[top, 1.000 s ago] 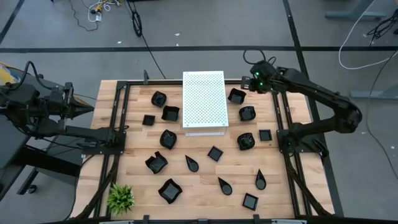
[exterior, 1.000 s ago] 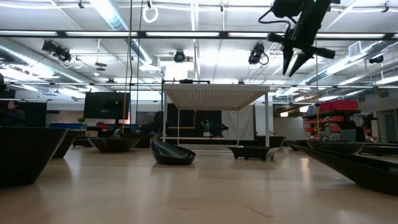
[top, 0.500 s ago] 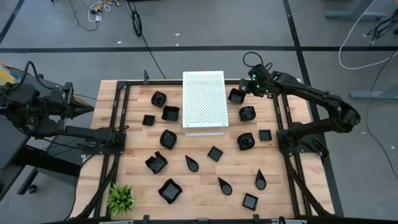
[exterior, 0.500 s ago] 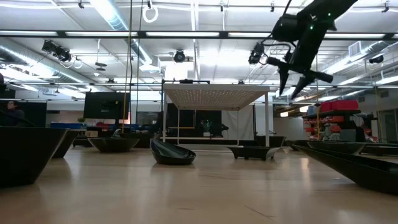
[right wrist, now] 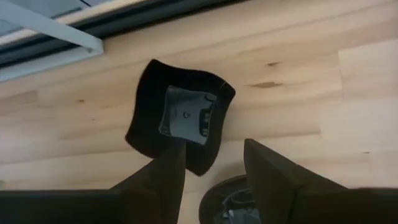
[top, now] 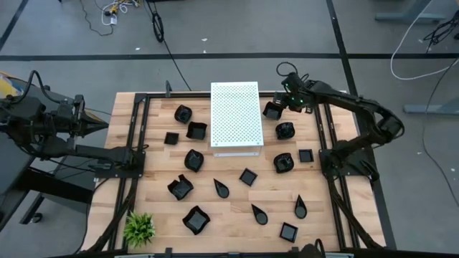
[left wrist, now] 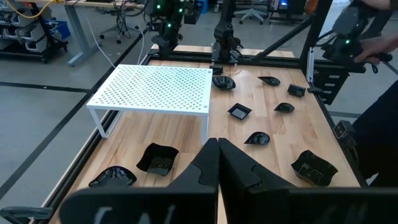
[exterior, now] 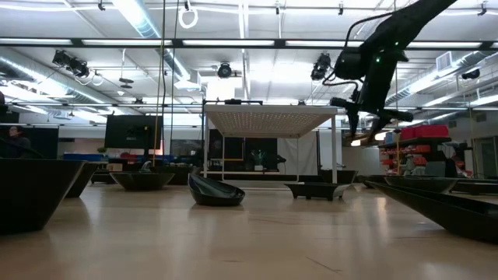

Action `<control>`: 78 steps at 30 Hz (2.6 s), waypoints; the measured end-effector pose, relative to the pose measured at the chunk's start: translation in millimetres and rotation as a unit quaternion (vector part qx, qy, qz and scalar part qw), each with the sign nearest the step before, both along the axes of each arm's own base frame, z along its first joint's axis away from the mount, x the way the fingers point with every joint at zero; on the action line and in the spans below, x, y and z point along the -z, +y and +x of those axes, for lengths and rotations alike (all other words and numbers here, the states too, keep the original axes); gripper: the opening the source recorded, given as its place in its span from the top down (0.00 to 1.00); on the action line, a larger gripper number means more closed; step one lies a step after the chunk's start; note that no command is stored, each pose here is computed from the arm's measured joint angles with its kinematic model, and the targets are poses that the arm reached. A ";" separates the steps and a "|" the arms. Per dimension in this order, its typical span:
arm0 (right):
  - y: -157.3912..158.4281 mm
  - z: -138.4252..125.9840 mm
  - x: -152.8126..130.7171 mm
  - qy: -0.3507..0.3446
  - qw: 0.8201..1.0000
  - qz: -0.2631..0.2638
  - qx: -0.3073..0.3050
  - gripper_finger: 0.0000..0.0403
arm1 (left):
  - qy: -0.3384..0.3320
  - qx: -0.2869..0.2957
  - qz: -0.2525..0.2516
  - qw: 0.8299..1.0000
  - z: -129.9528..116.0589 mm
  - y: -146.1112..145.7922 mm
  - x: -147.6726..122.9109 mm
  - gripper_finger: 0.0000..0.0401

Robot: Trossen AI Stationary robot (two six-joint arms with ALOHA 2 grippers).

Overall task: Pick & Place Mini shaped plates
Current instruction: Put the distorted square plate on the shelf

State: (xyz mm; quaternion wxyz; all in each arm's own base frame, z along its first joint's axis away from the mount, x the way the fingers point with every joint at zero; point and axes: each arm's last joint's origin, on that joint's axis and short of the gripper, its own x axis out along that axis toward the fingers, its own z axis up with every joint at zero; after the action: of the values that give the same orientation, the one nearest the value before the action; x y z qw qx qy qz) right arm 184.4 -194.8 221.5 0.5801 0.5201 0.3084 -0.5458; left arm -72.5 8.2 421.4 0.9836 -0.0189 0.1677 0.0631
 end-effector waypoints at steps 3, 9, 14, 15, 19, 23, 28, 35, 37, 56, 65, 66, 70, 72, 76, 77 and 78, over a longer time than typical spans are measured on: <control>-4.1 0.5 7.3 0.009 1.000 0.012 0.005 0.59 | 0.000 0.000 0.000 1.000 0.1 0.0 0.0 0.99; -9.8 2.9 18.1 0.009 0.999 0.032 0.009 0.59 | 0.000 0.000 0.000 1.000 0.0 0.0 0.0 0.99; -13.7 6.9 24.1 0.001 0.999 0.036 0.017 0.59 | 0.000 0.000 0.000 1.000 0.0 0.0 0.0 0.99; -14.4 7.6 25.7 0.001 0.999 0.037 0.017 0.59 | 0.000 0.000 0.000 1.000 0.0 0.0 0.0 0.99; -16.6 9.8 31.1 0.003 0.999 0.042 0.016 0.59 | 0.000 0.000 0.000 1.000 0.0 0.0 0.0 0.99; -18.0 11.3 37.5 0.010 0.998 0.053 0.014 0.59 | 0.000 0.000 0.000 1.000 0.1 0.0 0.0 0.99; -19.8 13.4 47.3 0.019 0.997 0.069 0.013 0.59 | 0.000 0.000 0.000 1.000 0.0 0.0 -0.1 0.99; -21.1 14.7 54.4 0.018 0.996 0.087 0.023 0.59 | 0.000 0.000 0.000 1.000 0.1 0.0 0.0 0.99; -22.2 14.3 56.2 0.019 0.996 0.089 0.025 0.59 | 0.000 0.000 0.000 1.000 0.0 0.0 0.0 0.99; -26.7 15.6 57.1 0.005 0.996 0.078 0.039 0.59 | 0.000 0.000 0.000 1.000 0.0 0.0 0.0 0.99; -27.6 15.4 57.0 0.002 0.996 0.077 0.044 0.59 | 0.000 0.000 0.000 1.000 0.0 0.0 0.0 0.99; -27.9 15.1 57.0 0.002 0.996 0.077 0.045 0.59 | 0.000 0.000 0.000 1.000 0.1 0.0 0.0 0.99; -29.4 13.4 57.0 0.002 0.996 0.077 0.050 0.59 | 0.000 0.000 0.000 1.000 0.1 0.0 0.0 0.99; -30.3 12.4 57.0 0.001 0.996 0.077 0.055 0.59 | 0.000 0.000 0.000 1.000 0.1 0.0 0.0 0.99; -31.4 12.0 56.8 -0.003 0.995 0.077 0.064 0.59 | 0.000 0.000 0.000 1.000 0.1 0.0 0.0 0.99; -31.6 12.1 56.7 -0.004 0.995 0.076 0.064 0.59 | 0.000 0.000 0.000 1.000 0.1 0.0 0.0 0.99; -31.6 12.1 56.7 -0.004 0.995 0.076 0.065 0.59 | 0.000 0.000 0.000 1.000 0.1 0.0 0.0 0.99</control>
State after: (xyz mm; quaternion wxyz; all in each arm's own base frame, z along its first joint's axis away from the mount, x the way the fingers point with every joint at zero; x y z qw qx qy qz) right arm 196.6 -226.4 164.8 0.5038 0.5838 0.3123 -0.5549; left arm -72.4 8.2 421.4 0.9836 -0.0188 0.1678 0.0632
